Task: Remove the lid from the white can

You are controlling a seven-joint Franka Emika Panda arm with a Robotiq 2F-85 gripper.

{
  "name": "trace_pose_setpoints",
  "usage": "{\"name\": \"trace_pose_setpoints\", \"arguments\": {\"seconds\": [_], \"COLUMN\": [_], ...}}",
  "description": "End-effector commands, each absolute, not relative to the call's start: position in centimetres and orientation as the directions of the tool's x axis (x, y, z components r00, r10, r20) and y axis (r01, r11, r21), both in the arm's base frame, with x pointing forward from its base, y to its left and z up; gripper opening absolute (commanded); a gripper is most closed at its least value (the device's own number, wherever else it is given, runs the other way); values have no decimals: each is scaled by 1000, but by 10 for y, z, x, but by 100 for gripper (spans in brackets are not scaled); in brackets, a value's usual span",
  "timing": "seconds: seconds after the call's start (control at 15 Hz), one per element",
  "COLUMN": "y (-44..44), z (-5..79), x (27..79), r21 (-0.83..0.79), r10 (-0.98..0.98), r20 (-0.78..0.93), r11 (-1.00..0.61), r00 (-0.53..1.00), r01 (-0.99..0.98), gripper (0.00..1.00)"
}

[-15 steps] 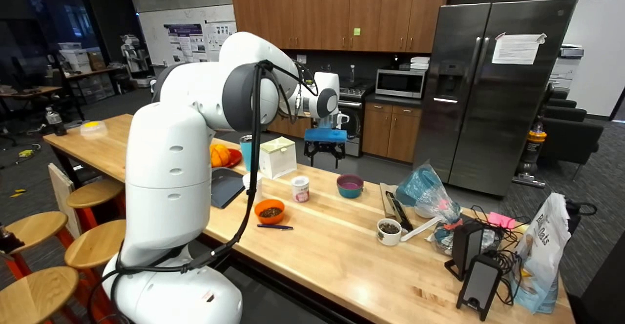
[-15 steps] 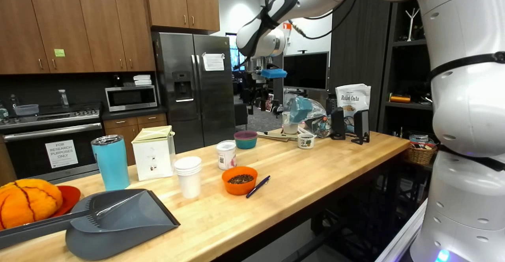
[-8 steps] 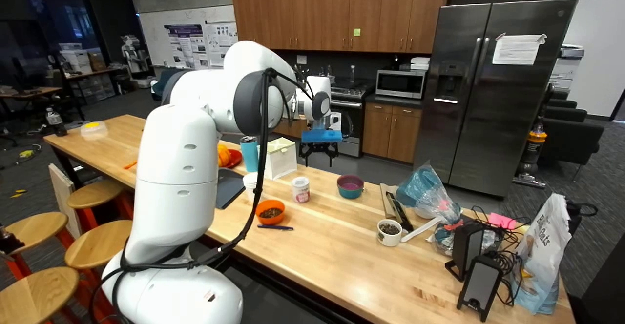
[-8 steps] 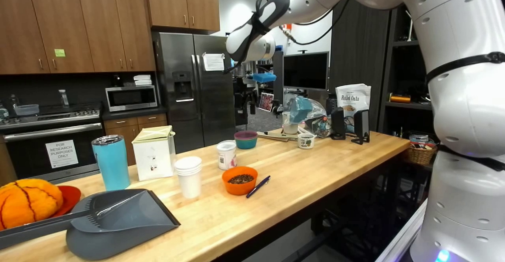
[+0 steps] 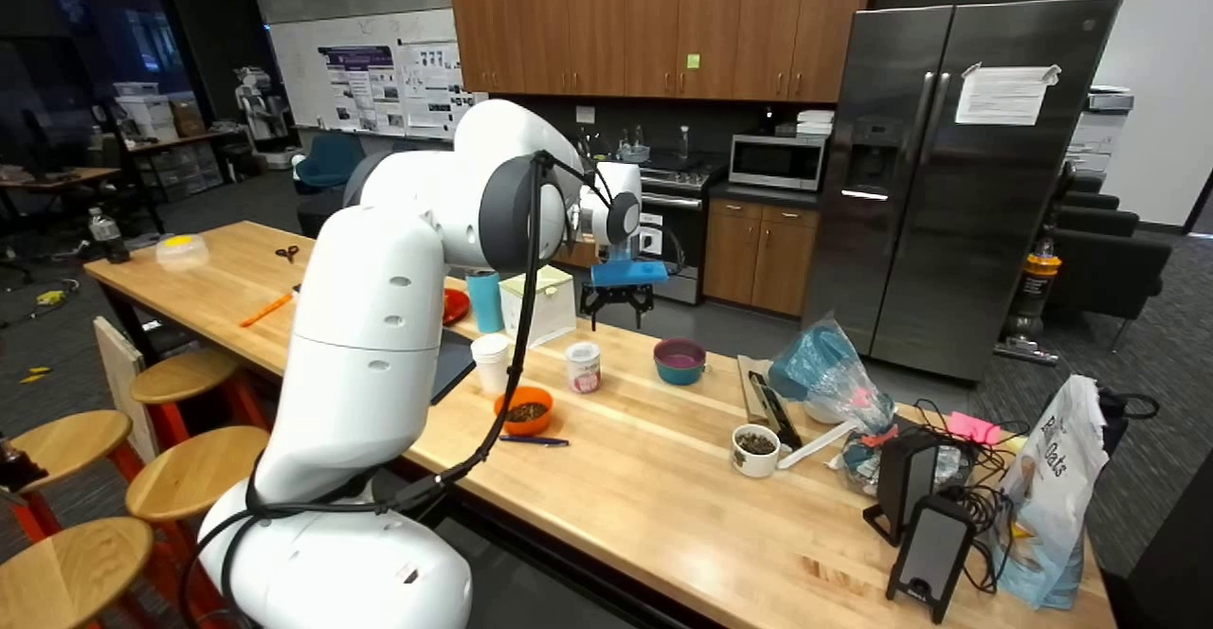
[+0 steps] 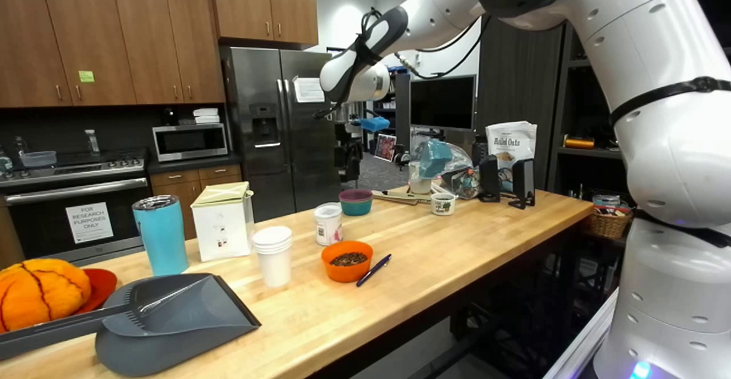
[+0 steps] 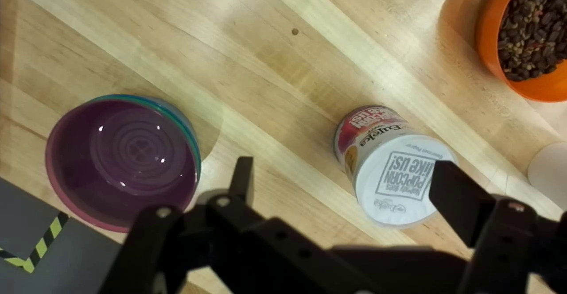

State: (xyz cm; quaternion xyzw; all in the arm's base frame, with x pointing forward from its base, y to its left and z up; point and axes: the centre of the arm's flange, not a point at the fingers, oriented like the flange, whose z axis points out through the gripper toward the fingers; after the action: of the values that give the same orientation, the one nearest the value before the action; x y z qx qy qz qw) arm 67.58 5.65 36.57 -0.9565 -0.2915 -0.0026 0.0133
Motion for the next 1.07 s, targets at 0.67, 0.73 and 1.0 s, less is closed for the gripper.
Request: {"name": "trace_pose_setpoints", "arguments": {"seconds": [0.67, 0.73, 1.0], "y": [84, 86, 99], "z": [347, 345, 336], "x": [708, 710, 717], "r21": [-89, -94, -115], "r10": [703, 711, 738], "r20": [75, 78, 92], "r11": [-701, -693, -659], "r00": [707, 699, 669], "r01": [707, 715, 743], "gripper": [100, 100, 100]}}
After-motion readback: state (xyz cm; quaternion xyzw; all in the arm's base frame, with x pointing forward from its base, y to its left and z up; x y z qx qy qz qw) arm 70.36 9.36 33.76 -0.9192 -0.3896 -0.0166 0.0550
